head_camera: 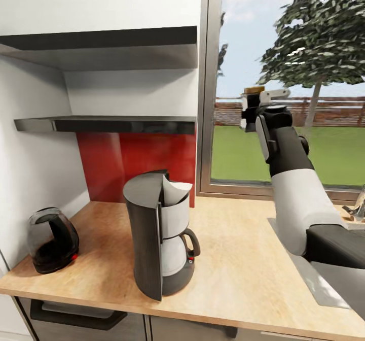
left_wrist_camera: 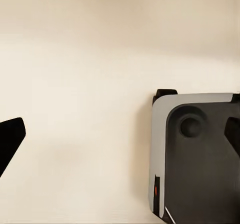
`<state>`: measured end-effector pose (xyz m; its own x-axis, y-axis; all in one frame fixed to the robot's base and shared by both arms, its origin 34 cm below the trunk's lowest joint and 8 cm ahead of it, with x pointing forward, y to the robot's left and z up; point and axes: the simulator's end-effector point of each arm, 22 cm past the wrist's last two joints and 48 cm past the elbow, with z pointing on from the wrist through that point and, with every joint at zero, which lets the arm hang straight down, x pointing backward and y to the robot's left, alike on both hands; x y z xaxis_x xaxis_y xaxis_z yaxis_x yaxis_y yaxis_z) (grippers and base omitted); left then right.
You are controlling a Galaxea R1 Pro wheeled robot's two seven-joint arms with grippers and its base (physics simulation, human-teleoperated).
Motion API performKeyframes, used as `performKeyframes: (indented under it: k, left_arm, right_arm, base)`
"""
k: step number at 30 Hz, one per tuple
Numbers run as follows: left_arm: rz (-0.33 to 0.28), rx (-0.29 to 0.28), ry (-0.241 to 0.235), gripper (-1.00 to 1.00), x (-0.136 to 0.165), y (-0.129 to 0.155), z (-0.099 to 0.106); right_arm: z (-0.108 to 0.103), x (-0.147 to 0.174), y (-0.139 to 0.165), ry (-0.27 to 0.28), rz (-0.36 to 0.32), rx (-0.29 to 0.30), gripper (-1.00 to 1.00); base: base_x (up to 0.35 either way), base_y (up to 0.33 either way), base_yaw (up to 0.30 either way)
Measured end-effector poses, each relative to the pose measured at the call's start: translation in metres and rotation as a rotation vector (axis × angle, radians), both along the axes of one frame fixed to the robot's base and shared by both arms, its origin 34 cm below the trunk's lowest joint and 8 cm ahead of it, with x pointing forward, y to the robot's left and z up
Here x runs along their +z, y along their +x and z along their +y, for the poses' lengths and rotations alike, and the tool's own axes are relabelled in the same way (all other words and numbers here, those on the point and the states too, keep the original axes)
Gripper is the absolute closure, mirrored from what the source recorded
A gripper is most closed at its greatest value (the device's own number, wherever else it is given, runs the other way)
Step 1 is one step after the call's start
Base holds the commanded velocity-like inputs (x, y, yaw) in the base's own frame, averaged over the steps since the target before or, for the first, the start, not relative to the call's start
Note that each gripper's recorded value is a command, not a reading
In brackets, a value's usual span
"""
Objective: Set up a coffee station on the kitchen countertop: keep the coffee maker on the countertop, move the bottle of coffee from the kitchen shelf to the counter next to the coffee maker, place a paper coffee filter on top of the coffee maker, put the saucer next to the coffee maker with the coffee cup on the saucer, and place the electric kettle next to the coffee maker.
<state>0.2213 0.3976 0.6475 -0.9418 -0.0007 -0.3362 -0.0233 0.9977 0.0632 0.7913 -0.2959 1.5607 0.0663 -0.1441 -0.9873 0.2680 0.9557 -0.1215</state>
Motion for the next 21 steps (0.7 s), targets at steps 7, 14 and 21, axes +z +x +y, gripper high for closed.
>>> performKeyframes:
  k: [7,14,21]
  left_arm:
    - [-0.004,0.002,0.003,-1.00,-0.001,0.001,-0.003]
    - [0.006,0.002,0.001,-1.00,-0.002,-0.004,-0.005]
    - [0.014,0.004,0.001,-1.00,-0.003,-0.009,-0.004]
  right_arm:
    - [-0.010,-0.097,0.018,-0.024,0.006,0.011,1.00]
    - [-0.008,-0.211,0.015,-0.029,0.089,0.025,1.00]
    - [0.002,-0.299,-0.007,-0.044,0.039,0.066,1.00]
  base:
    - [0.000,-0.002,0.000]
    - [0.000,0.000,0.000]
    - [0.000,0.000,0.000]
